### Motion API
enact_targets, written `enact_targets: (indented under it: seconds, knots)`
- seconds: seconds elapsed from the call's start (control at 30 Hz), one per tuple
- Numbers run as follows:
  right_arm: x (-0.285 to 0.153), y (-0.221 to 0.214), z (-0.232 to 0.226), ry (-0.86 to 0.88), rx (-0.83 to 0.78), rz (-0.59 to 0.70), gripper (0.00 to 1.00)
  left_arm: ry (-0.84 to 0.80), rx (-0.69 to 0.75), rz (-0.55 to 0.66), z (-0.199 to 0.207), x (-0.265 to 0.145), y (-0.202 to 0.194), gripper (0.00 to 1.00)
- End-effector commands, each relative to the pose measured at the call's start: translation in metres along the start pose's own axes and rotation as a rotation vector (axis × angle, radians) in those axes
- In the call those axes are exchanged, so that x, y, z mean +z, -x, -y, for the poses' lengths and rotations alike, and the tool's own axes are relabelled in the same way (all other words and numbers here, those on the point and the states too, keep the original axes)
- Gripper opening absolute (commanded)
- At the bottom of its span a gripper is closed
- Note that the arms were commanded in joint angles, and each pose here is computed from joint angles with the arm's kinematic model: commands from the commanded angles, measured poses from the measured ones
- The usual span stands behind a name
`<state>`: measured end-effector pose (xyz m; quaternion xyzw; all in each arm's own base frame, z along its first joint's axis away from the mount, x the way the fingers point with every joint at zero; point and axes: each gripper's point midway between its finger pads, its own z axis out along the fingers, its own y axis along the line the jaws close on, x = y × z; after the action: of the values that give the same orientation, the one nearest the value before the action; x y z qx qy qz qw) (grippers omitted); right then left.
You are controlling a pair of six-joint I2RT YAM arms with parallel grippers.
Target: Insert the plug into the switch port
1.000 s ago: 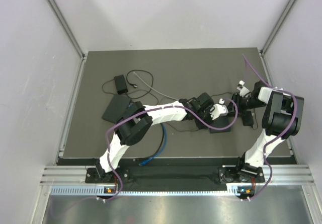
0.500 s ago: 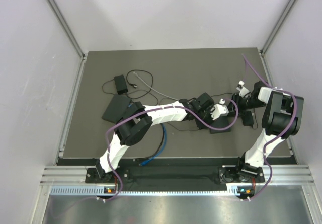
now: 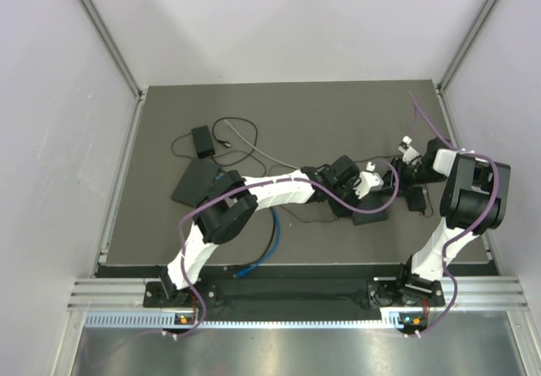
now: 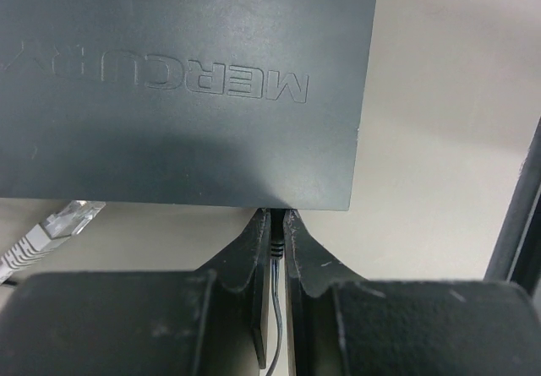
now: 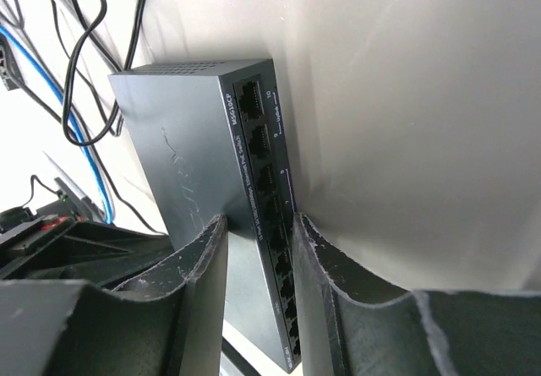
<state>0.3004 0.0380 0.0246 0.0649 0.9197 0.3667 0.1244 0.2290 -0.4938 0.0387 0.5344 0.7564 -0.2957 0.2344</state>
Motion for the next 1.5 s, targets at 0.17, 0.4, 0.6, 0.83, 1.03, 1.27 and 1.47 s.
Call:
enact_targets:
  seconds: [0.17,0.4,0.6,0.83,1.03,1.27,1.47]
  knots:
    - [0.018,-0.043,0.001,0.009,0.086,-0.143,0.29,0.03,0.078,0.315,-0.011,-0.011,0.084,0.05]
    - [0.005,-0.03,0.007,-0.021,0.051,-0.117,0.43,0.05,0.1,0.22,-0.021,-0.039,0.059,0.37]
    - [-0.022,-0.012,0.013,-0.11,-0.08,-0.101,0.61,0.058,0.128,0.122,-0.024,-0.065,0.027,0.43]
    - [-0.035,-0.02,0.015,-0.147,-0.158,-0.154,0.59,-0.027,0.133,0.085,-0.007,-0.064,0.01,0.46]
    - [-0.029,-0.027,0.017,-0.129,-0.14,-0.206,0.52,-0.081,0.183,0.042,0.015,-0.044,0.003,0.49]
    - [-0.018,-0.03,0.015,-0.104,-0.126,-0.238,0.47,0.061,0.206,-0.005,-0.001,-0.021,0.004,0.45]
    - [-0.016,-0.027,0.02,-0.132,-0.148,-0.237,0.44,0.127,0.221,-0.032,-0.013,-0.015,-0.001,0.38]
